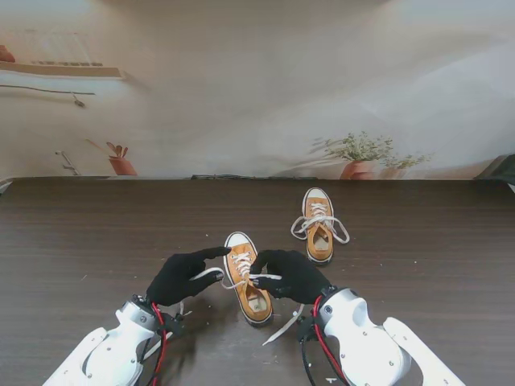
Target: Tie the shoelaces into a bow on the shoes
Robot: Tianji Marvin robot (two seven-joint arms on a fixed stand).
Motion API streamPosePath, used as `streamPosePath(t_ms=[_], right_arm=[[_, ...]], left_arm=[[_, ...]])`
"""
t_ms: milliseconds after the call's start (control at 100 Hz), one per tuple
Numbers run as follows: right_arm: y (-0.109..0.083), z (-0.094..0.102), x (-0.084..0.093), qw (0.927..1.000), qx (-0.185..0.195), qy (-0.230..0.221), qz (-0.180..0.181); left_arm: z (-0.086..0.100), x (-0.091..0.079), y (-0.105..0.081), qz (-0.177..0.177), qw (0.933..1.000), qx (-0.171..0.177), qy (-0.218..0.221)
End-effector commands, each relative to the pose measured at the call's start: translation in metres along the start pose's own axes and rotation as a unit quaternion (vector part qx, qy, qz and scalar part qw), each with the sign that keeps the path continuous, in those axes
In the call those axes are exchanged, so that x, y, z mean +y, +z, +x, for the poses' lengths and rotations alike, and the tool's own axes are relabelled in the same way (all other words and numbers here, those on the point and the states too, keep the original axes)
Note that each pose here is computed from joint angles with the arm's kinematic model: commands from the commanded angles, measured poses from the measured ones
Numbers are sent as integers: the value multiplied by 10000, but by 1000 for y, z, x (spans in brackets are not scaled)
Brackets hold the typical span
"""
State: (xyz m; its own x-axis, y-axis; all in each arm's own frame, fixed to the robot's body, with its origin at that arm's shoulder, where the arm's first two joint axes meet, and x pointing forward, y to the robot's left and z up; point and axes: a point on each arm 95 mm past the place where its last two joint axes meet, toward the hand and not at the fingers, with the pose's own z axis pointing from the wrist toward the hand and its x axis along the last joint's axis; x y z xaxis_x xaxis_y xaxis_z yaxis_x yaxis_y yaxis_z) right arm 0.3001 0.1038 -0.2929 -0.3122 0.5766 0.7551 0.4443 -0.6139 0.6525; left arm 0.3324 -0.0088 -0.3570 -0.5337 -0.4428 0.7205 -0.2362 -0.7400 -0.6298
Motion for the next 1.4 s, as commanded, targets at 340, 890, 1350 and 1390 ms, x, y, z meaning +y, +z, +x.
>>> streamPosePath(t_ms=[340, 890, 1350, 1390], right_arm=[[13, 3, 0, 9998, 81, -144, 124], [14, 7, 3, 9998, 25, 96, 182], [13, 5, 2, 9998, -10, 61, 182], [13, 5, 2, 9998, -9, 59, 187]], left_arm=[[-2, 28, 16, -640, 9968, 80, -463], [2, 53, 33, -570, 9971, -13, -507], [5, 66, 37, -574, 9959, 134, -693], [5, 67, 37, -613, 9949, 163, -784]])
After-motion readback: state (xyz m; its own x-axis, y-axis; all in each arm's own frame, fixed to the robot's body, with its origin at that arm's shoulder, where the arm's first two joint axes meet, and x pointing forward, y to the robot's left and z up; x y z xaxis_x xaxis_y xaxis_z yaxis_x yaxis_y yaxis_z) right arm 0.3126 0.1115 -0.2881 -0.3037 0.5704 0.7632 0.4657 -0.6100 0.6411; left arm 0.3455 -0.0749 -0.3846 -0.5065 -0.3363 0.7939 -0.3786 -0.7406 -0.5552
